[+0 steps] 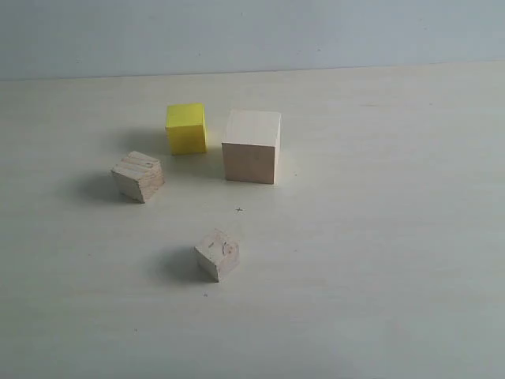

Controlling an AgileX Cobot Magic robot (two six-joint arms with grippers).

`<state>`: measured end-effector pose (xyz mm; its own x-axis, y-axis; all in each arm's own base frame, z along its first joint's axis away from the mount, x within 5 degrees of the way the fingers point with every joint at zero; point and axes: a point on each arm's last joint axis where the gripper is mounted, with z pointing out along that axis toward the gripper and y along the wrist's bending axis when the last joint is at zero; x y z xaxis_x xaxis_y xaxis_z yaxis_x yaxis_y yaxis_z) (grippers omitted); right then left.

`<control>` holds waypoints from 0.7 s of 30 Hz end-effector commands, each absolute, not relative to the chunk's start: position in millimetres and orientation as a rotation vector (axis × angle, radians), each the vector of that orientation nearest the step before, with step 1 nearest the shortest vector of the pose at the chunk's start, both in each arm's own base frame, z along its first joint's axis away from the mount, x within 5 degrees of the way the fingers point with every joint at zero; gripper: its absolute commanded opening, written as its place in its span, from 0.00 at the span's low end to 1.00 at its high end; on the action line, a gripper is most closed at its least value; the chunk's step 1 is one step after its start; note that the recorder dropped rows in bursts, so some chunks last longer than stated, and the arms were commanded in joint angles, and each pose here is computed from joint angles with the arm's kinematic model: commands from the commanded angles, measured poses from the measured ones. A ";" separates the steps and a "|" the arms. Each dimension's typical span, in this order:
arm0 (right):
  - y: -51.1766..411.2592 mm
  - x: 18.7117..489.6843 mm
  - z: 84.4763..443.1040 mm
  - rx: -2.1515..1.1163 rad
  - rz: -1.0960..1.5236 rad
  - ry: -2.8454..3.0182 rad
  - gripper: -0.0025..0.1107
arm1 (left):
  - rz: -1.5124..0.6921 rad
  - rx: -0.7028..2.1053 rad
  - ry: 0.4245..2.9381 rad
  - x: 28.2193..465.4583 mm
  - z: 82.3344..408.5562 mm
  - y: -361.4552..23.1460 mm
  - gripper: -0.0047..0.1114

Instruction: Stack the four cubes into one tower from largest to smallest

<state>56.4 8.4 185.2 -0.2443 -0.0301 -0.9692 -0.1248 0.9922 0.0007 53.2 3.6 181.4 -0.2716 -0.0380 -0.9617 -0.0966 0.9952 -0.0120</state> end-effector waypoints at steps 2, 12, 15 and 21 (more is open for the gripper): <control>8.0 56.0 184.3 -0.104 0.087 1.813 0.02 | 0.055 -0.091 1.834 53.2 181.4 3.4 0.04; 8.0 56.0 184.3 -0.104 0.087 1.813 0.02 | 0.055 -0.091 1.834 53.2 181.4 3.4 0.04; 7.9 56.1 184.7 -0.102 0.088 1.809 0.02 | 0.055 -0.091 1.834 53.2 181.4 3.4 0.04; 5.8 58.8 202.6 -0.074 0.071 1.611 0.02 | 0.055 -0.091 1.834 53.2 181.4 3.4 0.04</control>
<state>58.2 7.5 193.3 -0.1558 -0.0195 -0.9876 -0.1128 0.9936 -0.0018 53.2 3.6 181.4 -0.2716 -0.0380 -0.9617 -0.0966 0.9952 -0.0120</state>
